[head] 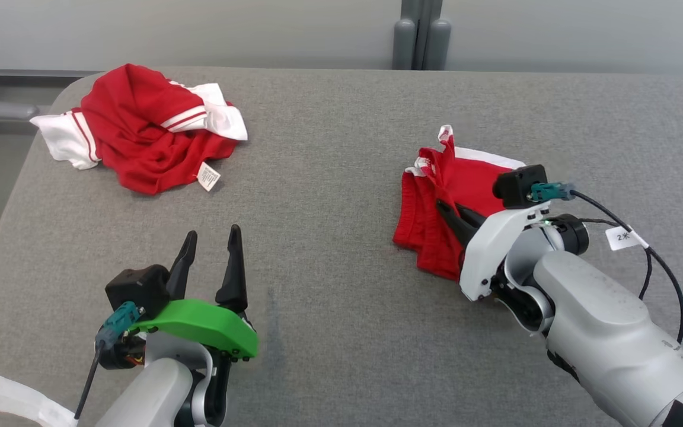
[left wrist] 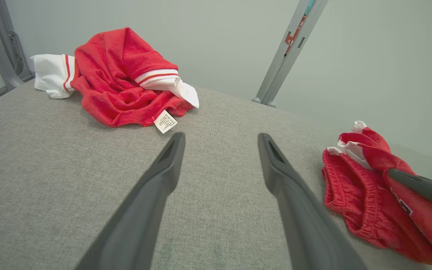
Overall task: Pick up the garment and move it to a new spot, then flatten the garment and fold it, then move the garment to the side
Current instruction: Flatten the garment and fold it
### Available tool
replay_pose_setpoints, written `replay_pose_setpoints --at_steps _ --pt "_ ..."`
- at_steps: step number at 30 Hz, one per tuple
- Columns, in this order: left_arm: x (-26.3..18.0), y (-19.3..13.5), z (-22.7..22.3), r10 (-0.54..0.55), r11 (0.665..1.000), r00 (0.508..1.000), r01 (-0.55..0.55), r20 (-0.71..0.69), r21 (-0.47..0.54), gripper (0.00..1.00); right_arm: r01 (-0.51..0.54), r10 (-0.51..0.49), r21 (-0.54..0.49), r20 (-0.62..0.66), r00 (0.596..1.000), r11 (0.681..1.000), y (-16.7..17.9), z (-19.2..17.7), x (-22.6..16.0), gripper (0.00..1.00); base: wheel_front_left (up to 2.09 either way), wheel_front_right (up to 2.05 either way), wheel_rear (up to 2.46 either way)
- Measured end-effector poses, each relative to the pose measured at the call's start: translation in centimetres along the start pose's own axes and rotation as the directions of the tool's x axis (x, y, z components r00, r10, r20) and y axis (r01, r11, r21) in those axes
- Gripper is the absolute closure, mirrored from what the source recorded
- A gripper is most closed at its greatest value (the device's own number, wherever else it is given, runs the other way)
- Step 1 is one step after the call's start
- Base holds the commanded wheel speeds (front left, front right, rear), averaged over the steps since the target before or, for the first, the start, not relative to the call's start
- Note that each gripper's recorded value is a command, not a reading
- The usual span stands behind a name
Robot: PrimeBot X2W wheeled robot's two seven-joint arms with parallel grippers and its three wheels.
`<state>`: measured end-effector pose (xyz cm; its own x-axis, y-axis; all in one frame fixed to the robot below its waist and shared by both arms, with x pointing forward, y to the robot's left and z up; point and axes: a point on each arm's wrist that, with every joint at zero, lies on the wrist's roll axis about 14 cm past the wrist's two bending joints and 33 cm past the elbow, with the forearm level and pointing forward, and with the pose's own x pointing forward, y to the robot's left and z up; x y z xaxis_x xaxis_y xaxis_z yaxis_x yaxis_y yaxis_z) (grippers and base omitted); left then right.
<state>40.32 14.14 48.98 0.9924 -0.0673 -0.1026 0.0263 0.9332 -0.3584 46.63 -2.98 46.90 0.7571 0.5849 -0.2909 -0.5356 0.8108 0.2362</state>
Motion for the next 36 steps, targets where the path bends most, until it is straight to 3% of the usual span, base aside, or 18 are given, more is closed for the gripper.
replay_pose_setpoints --at_steps 2,3,12,20,25,26,27,30,31,36 --pt "-0.1 0.8 -0.2 0.024 1.000 1.000 -0.024 -0.004 -0.003 0.00 -0.019 0.018 -0.017 -0.036 0.999 1.000 0.7 -1.4 0.7 0.51 0.00 0.00 0.00" --pt "-0.1 0.9 -0.2 0.026 1.000 1.000 -0.027 -0.004 -0.003 0.00 -0.024 0.023 -0.022 -0.034 0.999 0.999 0.9 -1.5 0.7 0.00 0.00 0.00 0.00" --pt "-0.3 -1.6 -0.9 -0.049 0.998 0.999 0.049 -0.014 0.025 0.00 -0.031 0.033 -0.031 0.080 0.996 0.999 1.1 0.2 -1.1 0.00 0.00 0.00 0.00" --pt "-0.9 -4.4 -2.2 -0.121 0.992 0.992 0.122 -0.041 0.025 0.00 0.112 -0.100 -0.051 0.190 0.977 0.992 -4.0 2.9 -5.1 0.00 0.00 0.00 0.00" --pt "-1.2 -5.3 -2.8 -0.146 0.989 0.988 0.147 -0.057 0.020 0.00 0.183 -0.160 -0.131 0.166 0.973 0.974 -6.5 2.4 -6.6 0.00 0.00 0.00 0.00" --pt "-1.2 -5.4 -2.9 -0.149 0.988 0.987 0.150 -0.060 0.018 0.00 0.185 -0.164 -0.148 0.145 0.976 0.972 -6.6 1.9 -6.6 0.11 0.00 0.00 0.00" --pt "-1.3 -5.3 -3.0 -0.147 0.989 0.987 0.149 -0.061 0.018 0.00 0.186 -0.166 -0.160 0.132 0.977 0.969 -6.8 1.6 -6.5 0.54 0.00 0.00 0.00" --pt "-1.3 -4.6 -3.1 -0.127 0.992 0.990 0.128 -0.065 0.018 0.00 0.174 -0.164 -0.180 0.071 0.984 0.968 -6.8 0.3 -5.7 0.94 0.00 0.00 0.00" --pt "-1.4 -4.3 -3.1 -0.119 0.992 0.991 0.121 -0.067 0.019 0.00 0.168 -0.160 -0.183 0.060 0.985 0.969 -6.6 0.0 -5.4 1.00 0.00 0.00 0.00" --pt "-1.5 -2.6 -3.0 -0.071 0.997 0.995 0.072 -0.064 0.022 0.00 0.120 -0.122 -0.199 0.002 0.992 0.973 -5.4 -0.9 -2.8 1.00 0.00 0.00 0.00"
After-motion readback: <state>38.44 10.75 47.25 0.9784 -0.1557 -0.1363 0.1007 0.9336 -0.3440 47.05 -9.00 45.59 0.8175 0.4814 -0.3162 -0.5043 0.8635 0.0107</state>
